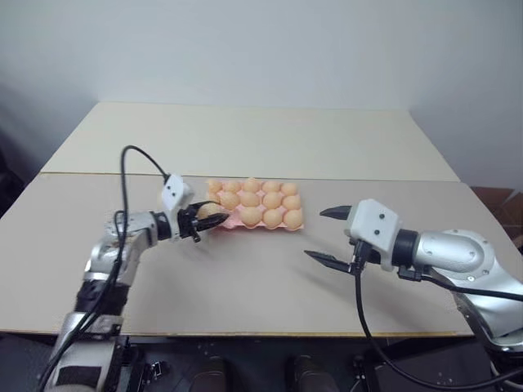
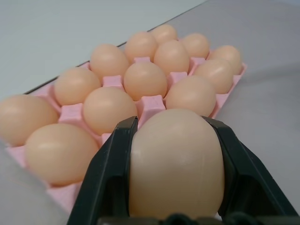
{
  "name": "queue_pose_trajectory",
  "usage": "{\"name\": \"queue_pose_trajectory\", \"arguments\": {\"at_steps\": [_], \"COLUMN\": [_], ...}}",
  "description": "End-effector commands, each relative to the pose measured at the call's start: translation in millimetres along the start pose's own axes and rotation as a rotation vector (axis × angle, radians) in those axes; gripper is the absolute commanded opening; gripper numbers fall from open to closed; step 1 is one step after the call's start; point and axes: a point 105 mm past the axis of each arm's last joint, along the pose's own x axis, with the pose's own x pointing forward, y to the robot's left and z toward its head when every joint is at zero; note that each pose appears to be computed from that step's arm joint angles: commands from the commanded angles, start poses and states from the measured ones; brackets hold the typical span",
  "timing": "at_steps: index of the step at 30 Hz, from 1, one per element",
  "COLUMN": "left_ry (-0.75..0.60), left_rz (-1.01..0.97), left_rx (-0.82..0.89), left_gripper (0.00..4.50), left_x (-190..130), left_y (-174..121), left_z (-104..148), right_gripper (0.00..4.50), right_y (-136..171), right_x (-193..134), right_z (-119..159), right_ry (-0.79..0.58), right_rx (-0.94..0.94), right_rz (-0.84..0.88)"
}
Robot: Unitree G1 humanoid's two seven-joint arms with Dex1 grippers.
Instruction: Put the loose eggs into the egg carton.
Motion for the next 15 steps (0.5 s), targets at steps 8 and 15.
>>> {"name": "queue_pose_trajectory", "arguments": {"at_steps": [8, 15], "left_ry": [-0.042, -0.083], "left_rz": [-0.043, -0.023], "left_rx": [0.063, 0.089], "left_gripper": [3.06, 4.47], "left_x": [16, 6], "left_y": [7, 11], "left_z": [19, 26], "right_gripper": [4.50, 4.50], "right_y": [1, 1], "right_x": [-11, -11], "right_z": [8, 7], "right_ry": [-0.001, 0.005], "right_rx": [-0.033, -0.032], "right_rz": [-0.073, -0.082]}}
